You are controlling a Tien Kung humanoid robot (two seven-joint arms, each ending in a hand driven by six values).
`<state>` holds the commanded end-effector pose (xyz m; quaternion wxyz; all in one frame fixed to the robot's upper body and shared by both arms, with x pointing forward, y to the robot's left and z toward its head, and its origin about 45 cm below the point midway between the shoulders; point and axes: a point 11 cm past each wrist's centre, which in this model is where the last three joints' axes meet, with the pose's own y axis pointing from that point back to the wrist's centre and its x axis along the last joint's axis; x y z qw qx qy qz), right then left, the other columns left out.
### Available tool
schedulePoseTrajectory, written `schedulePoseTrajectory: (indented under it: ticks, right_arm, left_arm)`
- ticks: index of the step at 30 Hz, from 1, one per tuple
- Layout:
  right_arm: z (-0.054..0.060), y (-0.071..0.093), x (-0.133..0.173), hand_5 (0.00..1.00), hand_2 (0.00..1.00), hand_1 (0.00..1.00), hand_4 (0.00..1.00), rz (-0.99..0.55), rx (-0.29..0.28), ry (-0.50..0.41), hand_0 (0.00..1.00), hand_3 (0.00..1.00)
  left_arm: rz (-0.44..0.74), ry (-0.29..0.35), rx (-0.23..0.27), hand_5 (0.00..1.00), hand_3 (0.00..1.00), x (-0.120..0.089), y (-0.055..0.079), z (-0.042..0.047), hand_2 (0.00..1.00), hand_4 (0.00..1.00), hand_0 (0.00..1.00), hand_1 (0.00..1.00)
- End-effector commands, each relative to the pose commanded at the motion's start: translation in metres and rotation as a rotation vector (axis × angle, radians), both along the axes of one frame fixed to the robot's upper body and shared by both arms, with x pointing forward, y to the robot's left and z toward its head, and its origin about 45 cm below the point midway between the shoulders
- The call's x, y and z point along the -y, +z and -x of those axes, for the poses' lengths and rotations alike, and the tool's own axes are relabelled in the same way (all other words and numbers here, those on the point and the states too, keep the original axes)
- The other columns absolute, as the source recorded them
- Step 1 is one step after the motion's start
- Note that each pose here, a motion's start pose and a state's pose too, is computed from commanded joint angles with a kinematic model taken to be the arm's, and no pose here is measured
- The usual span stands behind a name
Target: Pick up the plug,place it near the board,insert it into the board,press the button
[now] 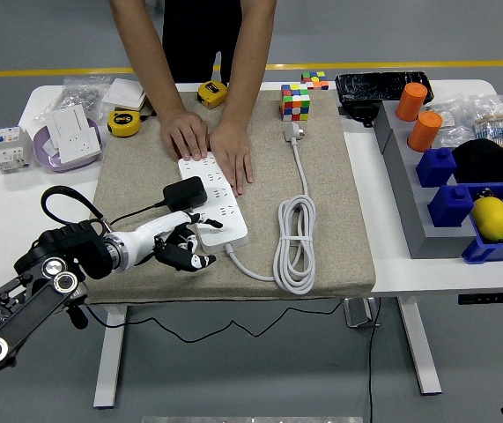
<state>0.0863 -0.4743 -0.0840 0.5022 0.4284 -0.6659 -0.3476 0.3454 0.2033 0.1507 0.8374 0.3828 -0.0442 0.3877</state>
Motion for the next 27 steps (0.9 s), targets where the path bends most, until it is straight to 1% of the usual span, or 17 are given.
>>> schedulePoseTrajectory:
  ticks: [1,2,5,12,17,20,27]
  right_arm:
    - [0.0,0.0,0.0,0.855,0.721,0.794,0.998,0.0,0.0,-0.001,0.998,0.731]
    - [0.0,0.0,0.0,0.884,0.721,0.794,0.998,0.0,0.0,0.0,0.998,0.731]
    - [-0.001,0.0,0.0,0.884,0.721,0.794,0.998,0.0,0.002,0.0,0.998,0.731]
    - [-0.002,0.0,0.0,0.893,0.721,0.794,0.998,-0.001,0.004,0.001,0.998,0.732]
    - [-0.003,0.001,0.0,0.895,0.721,0.794,0.998,0.0,0.005,0.0,0.998,0.731]
    - [-0.003,0.001,0.0,0.896,0.721,0.794,0.998,0.0,0.005,0.0,0.998,0.731]
    - [-0.004,0.001,0.0,0.897,0.721,0.794,0.998,0.0,0.007,0.001,0.998,0.731]
  left_arm:
    - [-0.012,0.003,0.0,0.002,0.88,-0.002,-0.001,-0.0004,0.166,0.667,0.128,0.003]
    - [-0.021,0.007,0.001,0.002,0.876,-0.003,-0.002,-0.0012,0.175,0.673,0.128,0.002]
    - [-0.044,0.01,0.008,0.002,0.876,-0.006,-0.003,-0.003,0.175,0.673,0.128,0.002]
    - [-0.071,-0.002,0.025,0.002,0.874,-0.002,-0.001,-0.0055,0.175,0.673,0.128,0.002]
    - [-0.085,-0.018,0.051,0.002,0.868,0.003,0.004,-0.0085,0.176,0.675,0.128,0.002]
    - [-0.117,-0.026,0.069,0.002,0.865,0.004,0.006,-0.0115,0.176,0.675,0.128,0.003]
    - [-0.136,-0.052,0.06,0.002,0.858,0.01,0.003,-0.0108,0.177,0.674,0.128,0.003]
